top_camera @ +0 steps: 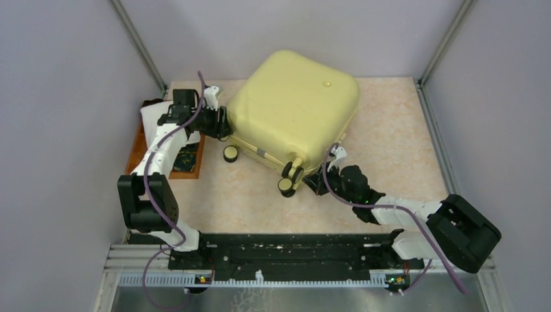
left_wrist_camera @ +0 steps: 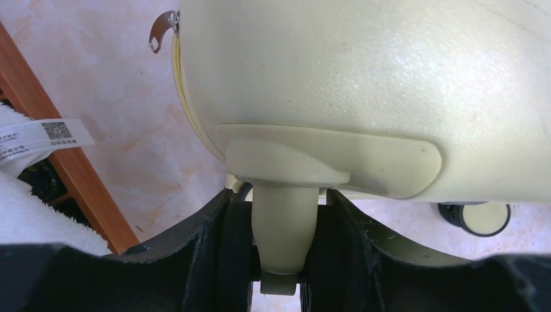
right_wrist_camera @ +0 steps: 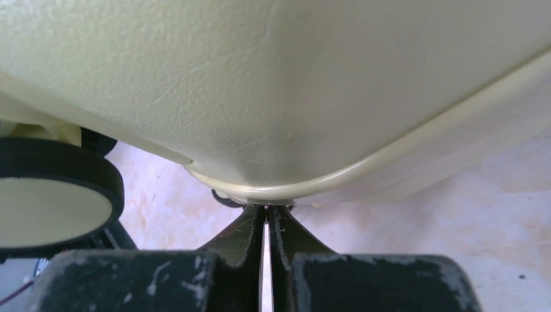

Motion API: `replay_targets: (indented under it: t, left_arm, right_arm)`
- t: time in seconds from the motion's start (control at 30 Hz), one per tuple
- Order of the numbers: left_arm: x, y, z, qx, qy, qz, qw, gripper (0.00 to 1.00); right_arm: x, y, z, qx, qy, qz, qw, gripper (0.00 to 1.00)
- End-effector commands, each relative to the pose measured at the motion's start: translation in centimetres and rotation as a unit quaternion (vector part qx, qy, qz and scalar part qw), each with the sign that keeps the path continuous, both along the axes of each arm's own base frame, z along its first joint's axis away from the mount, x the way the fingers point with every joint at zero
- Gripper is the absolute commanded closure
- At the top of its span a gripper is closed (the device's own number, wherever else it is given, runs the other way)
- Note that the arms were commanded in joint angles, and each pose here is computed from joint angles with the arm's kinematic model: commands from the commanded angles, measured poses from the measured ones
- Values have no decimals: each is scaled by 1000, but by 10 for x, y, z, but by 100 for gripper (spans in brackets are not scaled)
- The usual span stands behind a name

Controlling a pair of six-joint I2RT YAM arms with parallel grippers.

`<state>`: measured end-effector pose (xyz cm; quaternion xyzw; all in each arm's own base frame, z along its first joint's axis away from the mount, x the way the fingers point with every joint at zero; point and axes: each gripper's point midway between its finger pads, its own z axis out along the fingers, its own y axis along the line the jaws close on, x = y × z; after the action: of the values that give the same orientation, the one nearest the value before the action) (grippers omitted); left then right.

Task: Pack the luggage
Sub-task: Zip the luggage at the center of the board.

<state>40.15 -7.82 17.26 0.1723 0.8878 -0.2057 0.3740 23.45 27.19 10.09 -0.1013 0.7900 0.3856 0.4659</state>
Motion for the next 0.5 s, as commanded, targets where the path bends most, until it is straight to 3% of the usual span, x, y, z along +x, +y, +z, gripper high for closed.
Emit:
replay_targets:
  t: [0.0, 0.27, 0.47]
  left_arm:
    - [-14, 12, 26, 4, -51, 31, 998, 100]
    - [-72, 1, -5, 5, 20, -31, 999, 100]
    - [-93, -16, 20, -59, -10, -26, 998, 100]
  right_arm:
    - [54, -3, 70, 60, -66, -42, 995, 100]
    - [114, -39, 65, 30, -75, -84, 993, 100]
    - [104, -35, 65, 0, -115, -35, 993, 100]
